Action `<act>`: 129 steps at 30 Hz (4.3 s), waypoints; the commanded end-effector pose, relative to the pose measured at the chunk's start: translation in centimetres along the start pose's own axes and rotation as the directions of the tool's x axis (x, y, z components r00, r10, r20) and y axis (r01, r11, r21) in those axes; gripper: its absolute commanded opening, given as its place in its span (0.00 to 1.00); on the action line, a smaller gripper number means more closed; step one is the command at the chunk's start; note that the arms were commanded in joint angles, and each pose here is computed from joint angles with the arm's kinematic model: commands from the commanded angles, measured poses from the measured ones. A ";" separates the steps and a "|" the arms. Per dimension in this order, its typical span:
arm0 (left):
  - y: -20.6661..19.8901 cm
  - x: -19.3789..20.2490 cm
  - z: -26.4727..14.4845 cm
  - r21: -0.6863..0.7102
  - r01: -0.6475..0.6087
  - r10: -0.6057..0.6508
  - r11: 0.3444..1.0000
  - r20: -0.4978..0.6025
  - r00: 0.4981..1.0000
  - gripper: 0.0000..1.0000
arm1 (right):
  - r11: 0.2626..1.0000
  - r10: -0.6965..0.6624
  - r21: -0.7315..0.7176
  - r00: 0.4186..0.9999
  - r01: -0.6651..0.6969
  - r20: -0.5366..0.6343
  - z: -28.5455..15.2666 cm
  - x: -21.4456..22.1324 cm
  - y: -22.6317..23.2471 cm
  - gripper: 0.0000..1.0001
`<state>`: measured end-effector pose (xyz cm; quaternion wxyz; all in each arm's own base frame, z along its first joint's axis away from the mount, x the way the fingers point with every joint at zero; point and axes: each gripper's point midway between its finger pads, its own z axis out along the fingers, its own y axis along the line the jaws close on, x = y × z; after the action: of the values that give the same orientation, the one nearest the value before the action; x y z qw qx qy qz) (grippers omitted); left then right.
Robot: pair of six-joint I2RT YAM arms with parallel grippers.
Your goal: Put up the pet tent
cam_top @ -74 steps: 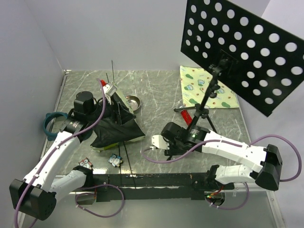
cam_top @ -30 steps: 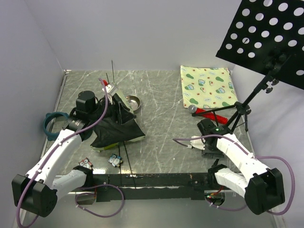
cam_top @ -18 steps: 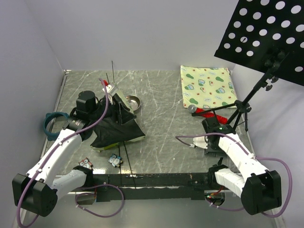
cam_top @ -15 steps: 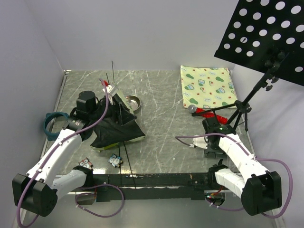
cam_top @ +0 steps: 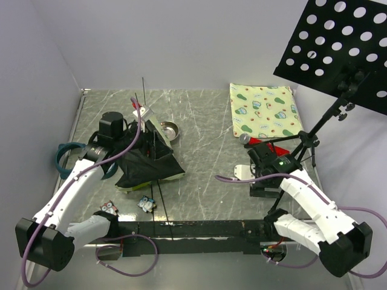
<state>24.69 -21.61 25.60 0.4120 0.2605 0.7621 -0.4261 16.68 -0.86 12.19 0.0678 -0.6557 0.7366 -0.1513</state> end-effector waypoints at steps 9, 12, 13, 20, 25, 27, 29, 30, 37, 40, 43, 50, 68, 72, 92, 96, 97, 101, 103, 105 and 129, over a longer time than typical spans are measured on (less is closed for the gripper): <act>-0.8 -2.1 -1.7 -0.046 -0.072 0.073 0.996 0.016 0.997 0.89 | 0.996 0.092 -0.025 0.977 -0.088 0.191 -4.5 -6.3 -0.2 1.00; -0.2 -2.0 -2.4 -0.068 -0.075 0.073 0.995 -0.032 0.997 0.92 | 0.987 0.151 0.002 0.946 -0.158 0.287 -6.6 -9.2 -2.1 0.99; 0.3 -1.9 -2.6 -0.085 -0.078 0.073 0.993 -0.058 0.996 0.92 | 0.981 0.182 0.002 0.927 -0.194 0.328 -7.3 -10.6 -3.0 0.99; 7.0 -3.0 -7.8 -0.260 -0.050 0.016 0.964 -0.133 0.991 0.98 | 0.918 0.372 -0.130 0.705 -0.374 0.603 -13.1 -19.6 -8.4 1.00; 11.6 -2.4 -11.4 -0.370 0.014 -0.081 0.929 -0.166 0.983 0.96 | 0.921 0.384 -0.267 0.542 -0.285 0.748 -15.7 -26.5 -10.1 1.00; 12.6 -1.7 -12.0 -0.396 0.015 -0.099 0.918 -0.192 0.976 0.96 | 0.904 0.427 -0.342 0.526 -0.255 0.736 -14.5 -29.4 -10.4 1.00; 13.5 -1.1 -12.0 -0.423 0.020 -0.114 0.906 -0.198 0.974 0.96 | 0.878 0.478 -0.410 0.508 -0.247 0.717 -13.6 -31.7 -10.8 1.00; 13.9 -1.0 -11.8 -0.430 0.022 -0.114 0.903 -0.190 0.975 0.96 | 0.869 0.492 -0.438 0.497 -0.230 0.715 -13.1 -32.8 -10.8 1.00; 13.7 -1.3 -10.9 -0.389 0.068 -0.132 0.919 -0.142 0.981 0.95 | 0.793 0.589 -0.574 0.499 -0.204 0.636 -5.7 -38.4 -10.1 1.00; 13.8 -2.0 -10.8 -0.390 0.080 -0.137 0.918 -0.120 0.983 0.95 | 0.746 0.629 -0.644 0.494 -0.168 0.600 -4.0 -40.3 -9.3 1.00; 14.0 -2.3 -10.6 -0.402 0.105 -0.153 0.910 -0.089 0.984 0.94 | 0.680 0.679 -0.726 0.465 -0.106 0.568 -4.3 -41.6 -8.2 1.00; 14.7 -4.1 -10.5 -0.407 0.180 -0.198 0.896 -0.002 0.980 0.89 | 0.509 0.748 -0.860 0.492 0.004 0.445 -6.2 -43.0 -6.2 0.41; 15.5 -13.1 -13.6 -0.327 0.235 -0.153 0.916 0.256 0.954 0.77 | 0.744 0.661 -0.668 0.135 0.002 0.738 -24.3 -36.8 -18.5 0.00; 17.4 -11.4 -12.9 -0.335 0.274 -0.189 0.901 0.266 0.945 0.77 | 0.763 0.646 -0.641 0.059 -0.082 0.761 -25.8 -34.1 -21.4 0.00; 18.7 -4.4 2.2 0.067 0.555 -0.558 0.829 0.147 0.817 0.70 | 0.726 0.466 -0.426 -0.068 -0.541 0.882 -27.7 -25.9 -27.6 0.00; 18.7 -3.5 4.8 0.110 0.590 -0.600 0.800 0.113 0.792 0.66 | 0.687 0.446 -0.384 -0.059 -0.617 0.893 -27.1 -24.5 -28.0 0.00; 18.2 -2.9 6.3 0.113 0.591 -0.600 0.799 0.078 0.796 0.65 | 0.688 0.431 -0.350 -0.031 -0.635 0.902 -26.5 -24.2 -28.3 0.00; 19.3 -1.7 9.4 0.055 0.614 -0.616 0.788 0.044 0.787 0.62 | 0.657 0.453 -0.321 0.017 -0.683 0.891 -23.8 -23.8 -28.6 0.00; 20.2 -1.0 10.6 0.037 0.643 -0.644 0.765 0.026 0.764 0.61 | 0.649 0.457 -0.304 0.038 -0.697 0.889 -22.6 -23.7 -28.7 0.00; 21.2 0.0 11.6 0.008 0.666 -0.666 0.746 0.020 0.745 0.57 | 0.641 0.458 -0.280 0.065 -0.714 0.886 -21.4 -23.7 -28.9 0.00; 40.8 -2.8 -9.4 -0.721 0.443 -0.409 0.532 0.239 0.881 0.66 | 0.701 0.397 -0.227 0.105 -0.676 0.912 -19.3 -30.7 -30.1 0.00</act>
<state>52.44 2.16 7.49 0.3196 -0.1723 0.9079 -0.2094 40.92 29.73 29.97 0.5108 -0.3181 0.7707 0.2093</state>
